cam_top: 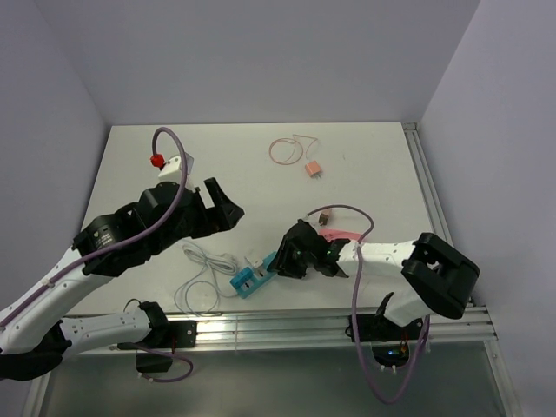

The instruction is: Insert the plug

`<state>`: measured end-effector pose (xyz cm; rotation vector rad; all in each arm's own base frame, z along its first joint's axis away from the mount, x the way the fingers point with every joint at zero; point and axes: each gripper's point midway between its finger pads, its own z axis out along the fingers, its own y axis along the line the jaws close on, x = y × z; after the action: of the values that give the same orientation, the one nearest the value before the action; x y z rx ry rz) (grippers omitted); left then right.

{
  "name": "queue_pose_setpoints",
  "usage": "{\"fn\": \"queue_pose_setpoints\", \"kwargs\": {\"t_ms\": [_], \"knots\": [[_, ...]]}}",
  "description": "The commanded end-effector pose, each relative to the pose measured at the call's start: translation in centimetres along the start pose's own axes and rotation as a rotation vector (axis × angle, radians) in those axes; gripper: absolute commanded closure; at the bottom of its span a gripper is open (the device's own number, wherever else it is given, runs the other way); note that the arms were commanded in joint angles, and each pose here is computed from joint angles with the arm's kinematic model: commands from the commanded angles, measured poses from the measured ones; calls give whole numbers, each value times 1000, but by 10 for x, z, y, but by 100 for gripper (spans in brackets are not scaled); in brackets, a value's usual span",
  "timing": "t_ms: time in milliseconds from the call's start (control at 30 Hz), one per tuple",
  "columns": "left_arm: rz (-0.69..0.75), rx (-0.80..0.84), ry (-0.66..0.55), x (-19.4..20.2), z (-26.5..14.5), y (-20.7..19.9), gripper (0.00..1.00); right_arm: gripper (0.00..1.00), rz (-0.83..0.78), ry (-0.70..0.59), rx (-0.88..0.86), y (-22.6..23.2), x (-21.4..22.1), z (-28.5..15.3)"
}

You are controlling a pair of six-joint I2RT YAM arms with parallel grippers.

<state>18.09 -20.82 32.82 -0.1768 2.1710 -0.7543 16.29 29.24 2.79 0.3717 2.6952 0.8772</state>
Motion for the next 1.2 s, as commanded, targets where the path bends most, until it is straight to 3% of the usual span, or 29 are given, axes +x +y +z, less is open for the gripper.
{"fn": "queue_pose_setpoints", "kwargs": {"t_ms": [0, 400, 600, 700, 833, 867, 1000, 1100, 1167], "knots": [[3, 66, -48, -16, -15, -13, 10, 55, -15, -6, 30, 8, 1, 17], [-16, 42, -69, -24, -29, -4, 9, 61, -54, 157, -91, 80, 40, 69], [-19, 9, -78, -29, -35, 0, 9, 62, -77, 203, -205, 147, 44, 85], [-21, -18, -88, -34, -37, 2, 9, 56, -120, 164, -197, 162, 34, 82], [-22, -77, -117, -43, -41, 10, 8, 38, -292, 10, -160, 168, 1, 56], [-28, -108, -153, -50, -43, 15, 8, 20, -332, -21, -137, 169, -10, 52], [-76, -196, -266, -78, -62, 30, 8, 16, -614, -161, -30, 189, -56, 42], [-73, -254, -322, -90, -69, 40, 9, 16, -709, -241, 2, 205, -86, 47], [-71, -244, -339, -93, -71, 40, 9, 16, -744, -228, -33, 214, -93, 59]]}}
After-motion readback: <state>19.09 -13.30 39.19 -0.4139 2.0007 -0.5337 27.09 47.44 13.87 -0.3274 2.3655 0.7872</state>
